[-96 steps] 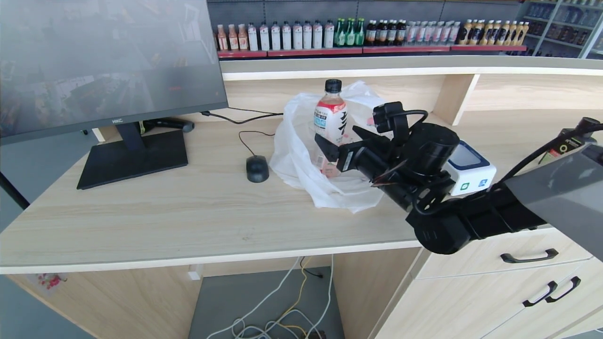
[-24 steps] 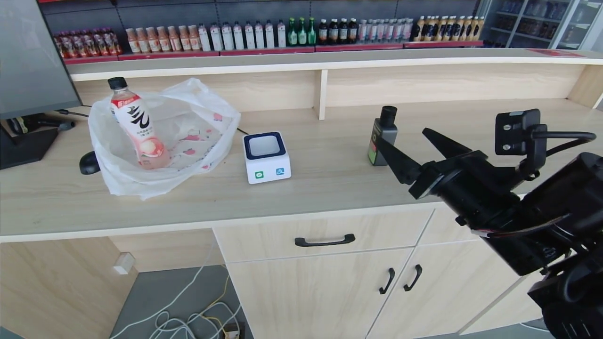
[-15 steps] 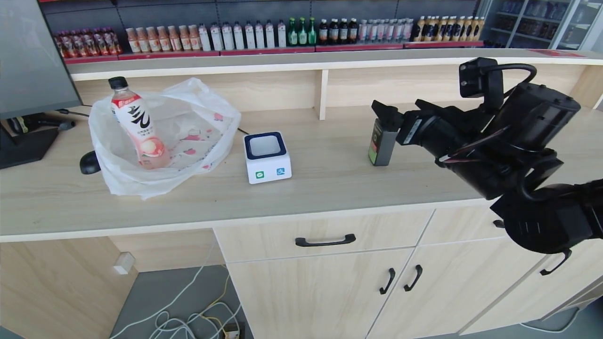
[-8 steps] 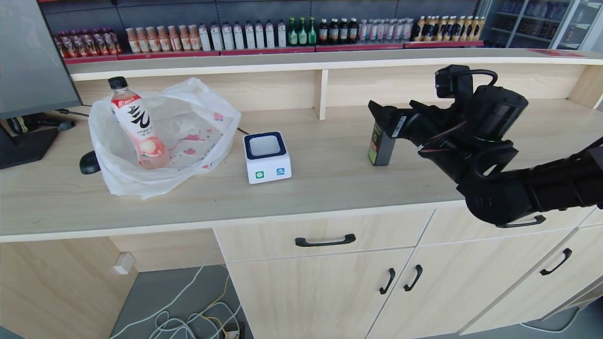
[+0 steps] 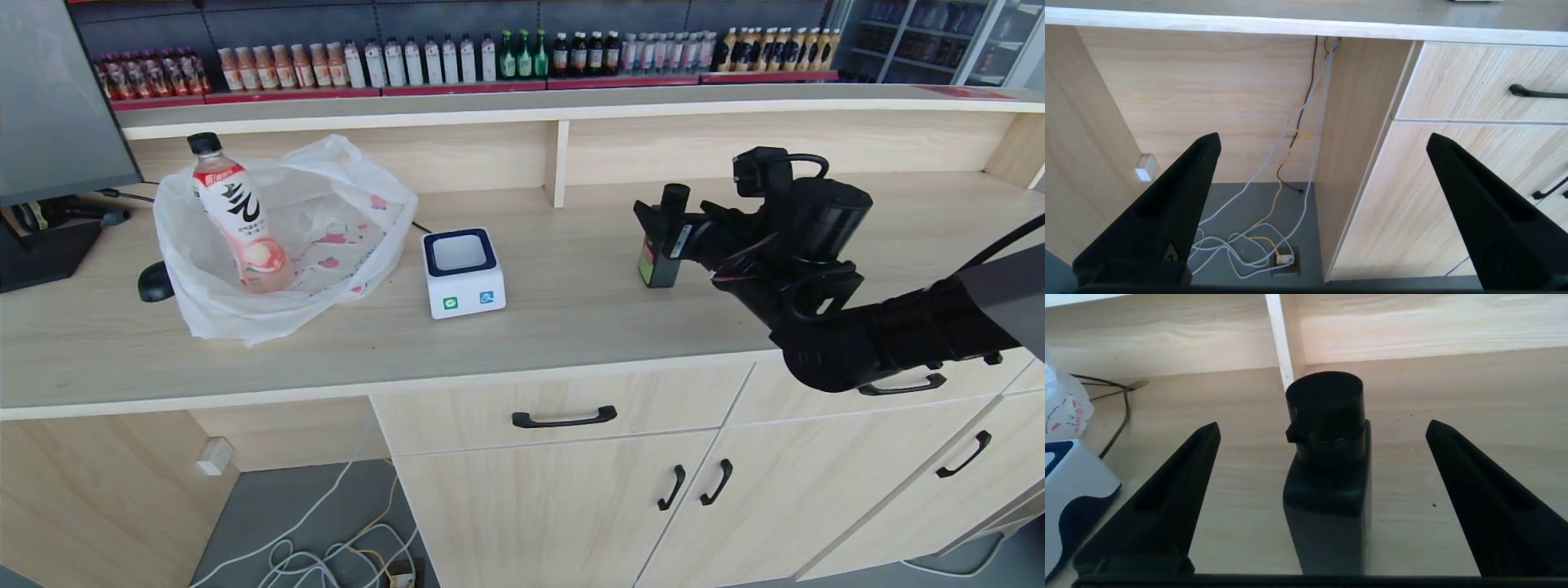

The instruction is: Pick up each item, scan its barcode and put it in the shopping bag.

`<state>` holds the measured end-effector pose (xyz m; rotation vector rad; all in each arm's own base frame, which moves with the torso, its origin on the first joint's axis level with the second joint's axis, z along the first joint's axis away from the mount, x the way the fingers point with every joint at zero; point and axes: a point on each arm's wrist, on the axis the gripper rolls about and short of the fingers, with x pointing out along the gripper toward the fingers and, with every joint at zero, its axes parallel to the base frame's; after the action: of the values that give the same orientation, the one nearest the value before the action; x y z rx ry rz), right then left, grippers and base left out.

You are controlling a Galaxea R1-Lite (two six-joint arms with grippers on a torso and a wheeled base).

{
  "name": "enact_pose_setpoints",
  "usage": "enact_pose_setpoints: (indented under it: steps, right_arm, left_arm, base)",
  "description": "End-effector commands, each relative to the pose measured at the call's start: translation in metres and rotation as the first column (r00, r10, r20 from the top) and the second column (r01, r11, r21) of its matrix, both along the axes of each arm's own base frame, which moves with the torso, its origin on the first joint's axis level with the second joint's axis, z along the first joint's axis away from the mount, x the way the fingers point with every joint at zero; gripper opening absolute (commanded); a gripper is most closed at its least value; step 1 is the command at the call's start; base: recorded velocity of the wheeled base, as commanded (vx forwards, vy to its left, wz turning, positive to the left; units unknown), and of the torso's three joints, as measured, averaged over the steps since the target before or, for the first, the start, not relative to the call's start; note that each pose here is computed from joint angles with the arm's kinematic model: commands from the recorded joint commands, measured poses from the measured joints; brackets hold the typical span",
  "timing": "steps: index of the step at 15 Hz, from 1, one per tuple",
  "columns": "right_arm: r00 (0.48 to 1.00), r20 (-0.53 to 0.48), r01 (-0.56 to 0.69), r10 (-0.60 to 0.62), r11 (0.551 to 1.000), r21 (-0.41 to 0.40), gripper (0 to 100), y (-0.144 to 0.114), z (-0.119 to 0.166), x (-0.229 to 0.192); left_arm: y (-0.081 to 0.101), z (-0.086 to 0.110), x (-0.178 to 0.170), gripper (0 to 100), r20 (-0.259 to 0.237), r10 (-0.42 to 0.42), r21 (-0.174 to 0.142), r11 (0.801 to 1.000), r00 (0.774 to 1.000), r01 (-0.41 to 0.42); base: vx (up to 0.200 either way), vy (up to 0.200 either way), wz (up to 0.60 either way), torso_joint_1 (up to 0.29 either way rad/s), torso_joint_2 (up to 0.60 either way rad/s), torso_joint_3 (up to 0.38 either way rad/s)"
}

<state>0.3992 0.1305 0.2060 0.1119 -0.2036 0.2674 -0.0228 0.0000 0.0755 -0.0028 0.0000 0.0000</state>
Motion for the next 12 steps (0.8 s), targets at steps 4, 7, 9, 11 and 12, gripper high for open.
enact_pose_setpoints:
  steps: [4, 7, 9, 11, 12]
  right_arm:
    - [0.999, -0.040, 0.007, -0.008, 1.000, -0.011, 100, 0.000, -0.018, 0.009]
    - [0.998, -0.056, 0.006, -0.007, 1.000, -0.014, 100, 0.001, -0.026, 0.013]
    - [0.998, -0.061, 0.006, -0.007, 1.000, -0.014, 100, 0.001, -0.028, 0.014]
    - [0.998, -0.059, 0.009, -0.010, 1.000, -0.011, 100, 0.001, -0.028, 0.016]
    - [0.998, -0.060, 0.011, -0.011, 1.000, -0.011, 100, 0.001, -0.030, 0.018]
  left_arm:
    - [0.000, 0.000, 0.000, 100, 0.000, 0.000, 0.000, 1.000, 1.000, 0.000]
    - [0.000, 0.000, 0.000, 100, 0.000, 0.000, 0.000, 1.000, 1.000, 0.000]
    - [0.000, 0.000, 0.000, 100, 0.000, 0.000, 0.000, 1.000, 1.000, 0.000]
    - [0.000, 0.000, 0.000, 100, 0.000, 0.000, 0.000, 1.000, 1.000, 0.000]
    - [0.000, 0.000, 0.000, 100, 0.000, 0.000, 0.000, 1.000, 1.000, 0.000]
  base:
    - [0.000, 0.000, 0.00, 0.000, 0.00, 0.000]
    - [0.000, 0.000, 0.00, 0.000, 0.00, 0.000]
    - [0.000, 0.000, 0.00, 0.000, 0.00, 0.000]
    - [0.000, 0.000, 0.00, 0.000, 0.00, 0.000]
    - [0.000, 0.000, 0.00, 0.000, 0.00, 0.000]
